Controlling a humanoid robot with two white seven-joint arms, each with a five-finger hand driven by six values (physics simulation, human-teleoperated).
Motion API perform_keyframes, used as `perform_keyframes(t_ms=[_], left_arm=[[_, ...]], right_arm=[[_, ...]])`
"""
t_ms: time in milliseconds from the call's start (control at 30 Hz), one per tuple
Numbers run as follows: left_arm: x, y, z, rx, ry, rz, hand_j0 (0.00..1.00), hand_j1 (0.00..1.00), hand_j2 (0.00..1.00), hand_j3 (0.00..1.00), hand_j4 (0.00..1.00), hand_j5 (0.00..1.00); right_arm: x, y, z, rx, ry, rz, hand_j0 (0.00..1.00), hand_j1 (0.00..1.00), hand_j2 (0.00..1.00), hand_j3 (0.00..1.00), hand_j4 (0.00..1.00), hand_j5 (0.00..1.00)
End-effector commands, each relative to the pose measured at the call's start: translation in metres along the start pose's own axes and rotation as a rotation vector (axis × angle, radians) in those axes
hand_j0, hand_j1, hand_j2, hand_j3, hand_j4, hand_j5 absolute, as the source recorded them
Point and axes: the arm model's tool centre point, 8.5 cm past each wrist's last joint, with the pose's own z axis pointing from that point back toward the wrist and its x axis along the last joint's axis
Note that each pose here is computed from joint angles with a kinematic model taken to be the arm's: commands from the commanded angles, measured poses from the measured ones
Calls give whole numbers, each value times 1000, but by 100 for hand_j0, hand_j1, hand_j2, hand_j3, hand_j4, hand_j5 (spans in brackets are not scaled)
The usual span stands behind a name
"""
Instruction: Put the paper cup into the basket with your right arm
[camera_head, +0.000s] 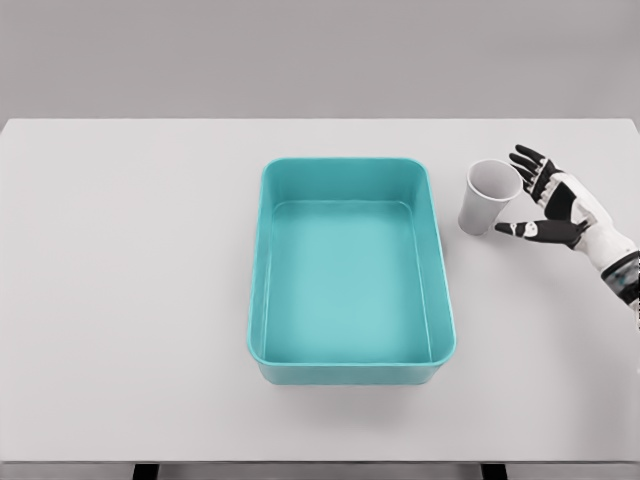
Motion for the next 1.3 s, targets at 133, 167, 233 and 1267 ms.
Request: perform_keyframes(t_ms=[133,167,233,1267], left_arm=[[-1,0,0,0,2,0,100,100,100,100,100,100],[0,0,0,0,-1,-1,100,100,100,100,100,100],[-1,0,0,0,1,0,100,100,100,100,100,100],[0,0,0,0,1,0,100,100,100,100,100,100]], right_arm=[[-12,6,-3,-5,14,-29,100,100,100,100,100,100],[-12,7,-3,-4,13,-31,100,100,100,100,100,100],[-13,9,-5,-2,10,-34,100,100,100,100,100,100],[-25,21,-19,28,38,-37,79,79,79,79,79,79]])
